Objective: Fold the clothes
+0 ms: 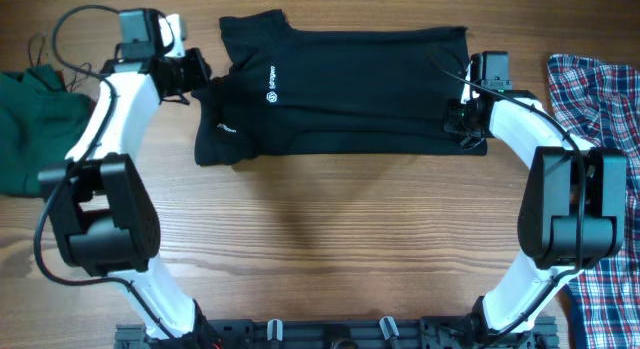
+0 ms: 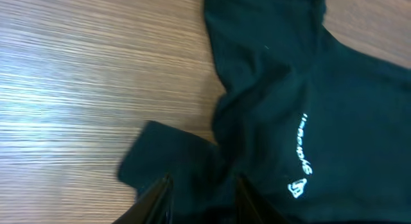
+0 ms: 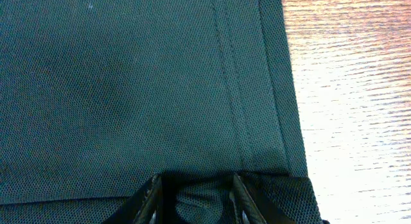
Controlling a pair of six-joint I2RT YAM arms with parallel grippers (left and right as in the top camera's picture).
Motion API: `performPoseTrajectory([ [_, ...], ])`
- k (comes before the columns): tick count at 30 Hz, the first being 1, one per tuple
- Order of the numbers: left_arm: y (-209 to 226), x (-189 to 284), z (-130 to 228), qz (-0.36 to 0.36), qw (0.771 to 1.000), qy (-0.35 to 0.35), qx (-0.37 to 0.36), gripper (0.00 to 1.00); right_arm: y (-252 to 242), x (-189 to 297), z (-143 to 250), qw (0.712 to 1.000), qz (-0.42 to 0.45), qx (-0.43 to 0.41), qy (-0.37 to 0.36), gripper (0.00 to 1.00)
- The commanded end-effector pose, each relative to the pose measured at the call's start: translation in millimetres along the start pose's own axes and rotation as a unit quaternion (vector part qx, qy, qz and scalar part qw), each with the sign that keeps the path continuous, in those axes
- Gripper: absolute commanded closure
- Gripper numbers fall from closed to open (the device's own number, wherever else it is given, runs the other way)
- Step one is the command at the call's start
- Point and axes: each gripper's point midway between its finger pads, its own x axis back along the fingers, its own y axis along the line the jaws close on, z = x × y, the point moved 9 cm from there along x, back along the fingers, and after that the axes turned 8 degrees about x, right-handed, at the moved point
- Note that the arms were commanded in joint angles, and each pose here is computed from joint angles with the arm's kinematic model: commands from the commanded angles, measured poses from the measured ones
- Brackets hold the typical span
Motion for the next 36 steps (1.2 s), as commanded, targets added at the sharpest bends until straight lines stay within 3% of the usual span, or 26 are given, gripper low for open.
performPoseTrajectory([
  [1, -10.2, -36.2, 18.9, 0.014, 0.999, 0.042, -0.005, 0.68, -7.9, -23.1, 21.6, 0.998, 0.031, -0.009, 0.051, 0.63],
  [4, -4.1, -59.9, 26.2, 0.010, 0.999, 0.053, -0.005, 0.67, -8.1, -23.0, 21.6, 0.998, 0.031, -0.009, 0.051, 0.64],
  [10, 36.8, -82.0, 32.8, -0.092, 0.994, 0.055, 0.013, 0.71, -8.1, -23.0, 21.6, 0.998, 0.031, -0.007, 0.051, 0.64],
  [11, 43.9, -80.1, 30.2, -0.095, 0.994, 0.052, 0.020, 0.68, -8.1, -23.0, 21.6, 0.998, 0.031, -0.007, 0.051, 0.63],
  [14, 48.1, -70.7, 20.5, -0.094, 0.995, 0.035, 0.026, 0.34, -8.9, -16.4, 12.4, 0.999, 0.032, -0.010, 0.033, 0.62],
  [17, 20.1, -25.2, -10.5, -0.045, 0.999, -0.018, 0.016, 0.21, -14.9, 47.1, -35.2, 0.998, 0.035, -0.019, -0.050, 0.51],
  [20, -13.4, 43.1, -31.7, 0.006, 0.997, -0.076, -0.004, 0.09, -20.2, 117.8, -56.7, 0.991, 0.037, -0.024, -0.127, 0.15],
  [23, -30.6, 93.1, -38.3, 0.022, 0.992, -0.122, -0.017, 0.02, -22.0, 149.1, -56.1, 0.986, 0.039, -0.024, -0.158, 0.04],
  [26, -43.8, 115.3, -36.6, 0.035, 0.990, -0.139, -0.022, 0.01, -15.5, 158.0, -52.9, 0.987, 0.000, -0.001, -0.161, 0.01],
  [27, -46.6, 114.6, -35.7, 0.038, 0.990, -0.137, -0.020, 0.02, -12.5, 158.1, -53.1, 0.987, -0.017, 0.007, -0.162, 0.04],
  [29, -52.8, 114.3, -37.1, 0.045, 0.988, -0.146, -0.027, 0.18, -10.4, 159.1, -53.7, 0.986, -0.029, 0.015, -0.165, 0.17],
  [30, -58.1, 114.6, -39.0, 0.052, 0.986, -0.156, -0.033, 0.17, -10.4, 159.1, -53.7, 0.986, -0.029, 0.015, -0.165, 0.17],
  [36, -71.9, 106.4, -58.4, 0.094, 0.974, -0.207, 0.005, 0.17, -12.1, 174.6, -72.4, 0.979, -0.030, 0.002, -0.199, 0.01],
])
